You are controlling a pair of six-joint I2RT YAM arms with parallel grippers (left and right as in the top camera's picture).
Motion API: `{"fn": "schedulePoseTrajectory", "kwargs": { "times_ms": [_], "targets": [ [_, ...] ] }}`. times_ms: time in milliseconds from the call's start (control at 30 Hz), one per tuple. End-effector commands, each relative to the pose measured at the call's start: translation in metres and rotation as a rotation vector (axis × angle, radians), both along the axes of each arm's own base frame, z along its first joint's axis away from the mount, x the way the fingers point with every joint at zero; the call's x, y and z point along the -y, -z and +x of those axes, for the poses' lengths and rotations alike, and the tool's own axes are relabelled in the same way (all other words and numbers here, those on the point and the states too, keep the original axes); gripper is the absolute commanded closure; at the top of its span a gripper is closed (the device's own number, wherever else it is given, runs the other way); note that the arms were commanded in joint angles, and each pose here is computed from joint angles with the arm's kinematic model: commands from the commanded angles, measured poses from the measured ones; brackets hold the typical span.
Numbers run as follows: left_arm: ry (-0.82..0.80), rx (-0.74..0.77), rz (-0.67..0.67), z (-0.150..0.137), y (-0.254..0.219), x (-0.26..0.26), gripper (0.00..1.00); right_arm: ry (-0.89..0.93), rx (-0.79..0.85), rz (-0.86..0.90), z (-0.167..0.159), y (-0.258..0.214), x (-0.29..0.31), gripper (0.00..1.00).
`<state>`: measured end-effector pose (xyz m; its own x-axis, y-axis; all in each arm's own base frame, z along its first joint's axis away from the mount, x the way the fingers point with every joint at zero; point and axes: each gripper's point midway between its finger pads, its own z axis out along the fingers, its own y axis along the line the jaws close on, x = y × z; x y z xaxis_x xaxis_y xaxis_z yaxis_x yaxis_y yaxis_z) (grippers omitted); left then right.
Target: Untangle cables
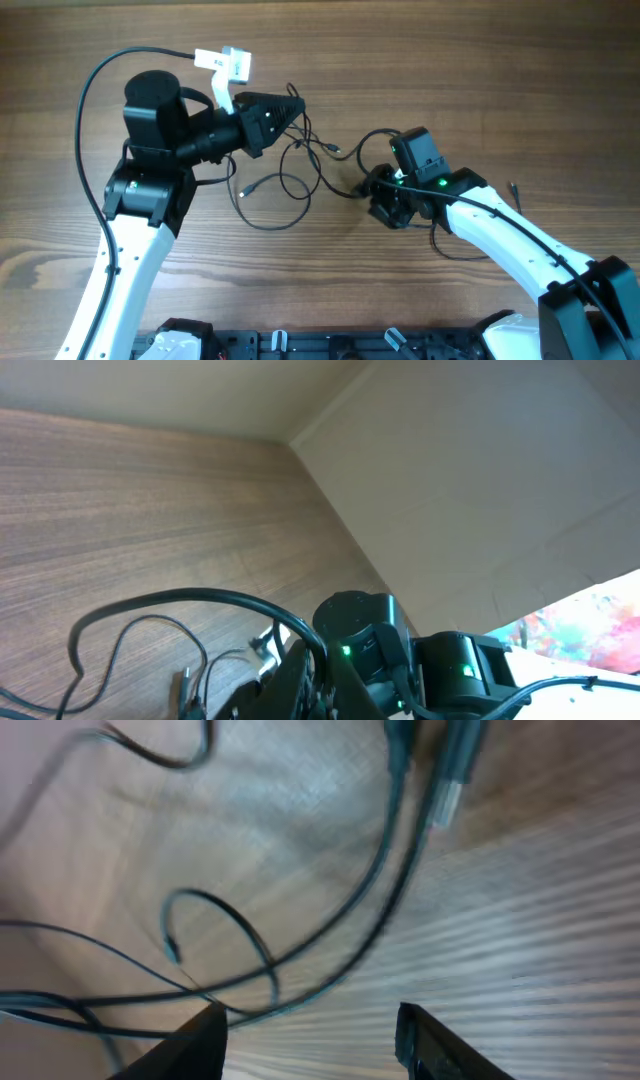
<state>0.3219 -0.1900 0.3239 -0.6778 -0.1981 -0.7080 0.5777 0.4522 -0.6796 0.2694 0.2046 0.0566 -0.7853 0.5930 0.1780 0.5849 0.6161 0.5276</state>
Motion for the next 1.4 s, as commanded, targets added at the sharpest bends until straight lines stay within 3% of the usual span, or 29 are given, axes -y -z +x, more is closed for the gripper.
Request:
{"fn": "schedulePoseTrajectory", "kwargs": {
  "times_ms": [0,233,367,467,500,733,833,933,1067,1200,1367],
  "targets": [
    [0.011,0.021,-0.013,-0.006,-0.01,-0.001,0.93,0.131,-0.05,-0.023,0.005,0.012,0.006,0.45],
    [0.011,0.021,-0.013,-0.006,-0.01,-0.001,0.93,0.157,-0.13,-0.058,0.001,0.038,0.009,0.47],
    [0.011,0.001,-0.01,-0.007,-0.006,-0.001,0.93,0.171,-0.083,-0.047,0.015,0.04,0.006,0.56],
    [0.01,-0.034,-0.004,-0.009,0.0,-0.002,0.93,0.18,-0.039,-0.041,0.025,0.037,0.005,0.77],
    [0.01,-0.037,-0.003,-0.009,0.001,-0.002,0.93,0.176,-0.033,-0.046,0.025,0.037,0.005,0.95],
    [-0.132,-0.128,0.073,0.004,0.027,-0.017,0.94,-0.17,0.124,-0.149,0.017,0.04,0.008,0.96],
    [-0.238,-0.177,0.183,0.012,0.054,-0.034,0.94,-0.267,0.183,-0.185,0.018,0.032,0.015,0.96],
    [-0.467,-0.322,0.381,0.021,0.106,-0.077,0.95,-0.326,0.276,-0.222,0.031,-0.003,0.033,0.96],
    [-0.621,-0.44,0.569,0.021,0.148,-0.114,0.96,-0.218,0.368,-0.343,0.052,-0.069,0.101,0.96],
    [-0.657,-0.442,0.6,0.023,0.152,-0.121,0.96,-0.078,0.444,-0.475,0.056,-0.118,0.178,0.96],
    [-0.716,-0.442,0.634,0.024,0.153,-0.133,0.96,0.159,0.417,-0.543,0.043,-0.133,0.256,0.96]
  ]
}}
